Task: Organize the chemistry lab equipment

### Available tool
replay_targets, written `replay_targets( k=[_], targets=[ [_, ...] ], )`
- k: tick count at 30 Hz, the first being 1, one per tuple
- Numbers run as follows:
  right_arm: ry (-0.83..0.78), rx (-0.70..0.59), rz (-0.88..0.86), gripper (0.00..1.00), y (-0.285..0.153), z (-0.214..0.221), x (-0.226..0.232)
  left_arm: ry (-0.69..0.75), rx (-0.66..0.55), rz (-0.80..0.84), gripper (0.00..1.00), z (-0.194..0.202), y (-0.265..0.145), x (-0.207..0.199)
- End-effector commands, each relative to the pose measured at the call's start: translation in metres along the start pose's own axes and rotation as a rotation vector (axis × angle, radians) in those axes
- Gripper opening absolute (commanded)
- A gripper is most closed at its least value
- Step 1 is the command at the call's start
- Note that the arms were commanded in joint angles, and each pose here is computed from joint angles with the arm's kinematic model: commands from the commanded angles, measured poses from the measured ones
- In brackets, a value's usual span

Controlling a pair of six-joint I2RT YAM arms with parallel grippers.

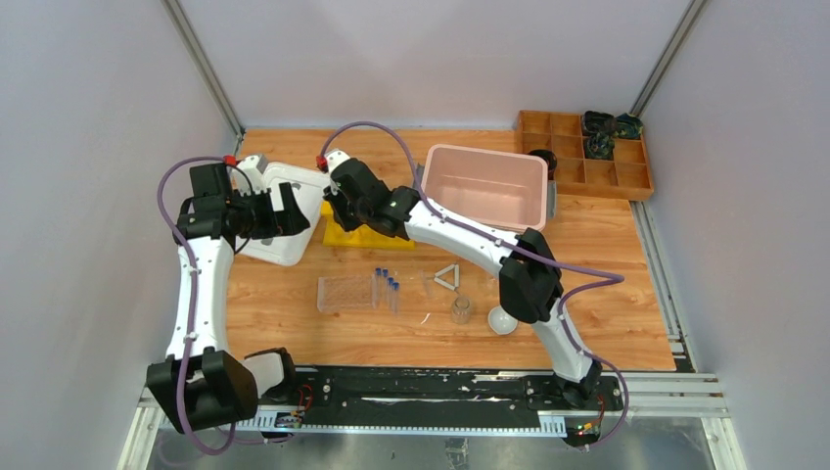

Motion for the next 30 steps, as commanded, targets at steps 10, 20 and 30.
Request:
replay_targets(
  k=[10, 20, 30],
  targets=[
    [0.005, -0.157, 0.022, 0.0, 0.014, -0.025, -0.016, -0.048, 0.052, -0.081, 1.0, 0.01, 0.01, 0.028],
    [-0.001, -0.194, 0.041, 0.0, 0.023, -0.024, -0.022, -0.051, 0.06, -0.061, 1.0, 0.013, 0.012, 0.026],
    [-0.041, -0.204, 0.079, 0.0, 0.033, -0.017, -0.032, -0.056, 0.063, -0.05, 1.0, 0.015, 0.013, 0.024]
  ],
)
Point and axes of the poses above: each gripper's point midway between its finger pads, its own y axis out along the fingers, its own x axis along the line the jaws close on, z = x × y, the point moved 1 cm from there along -y, back along the fingers, and after that the axes turned 12 degrees about y, right-handed, at the moved point
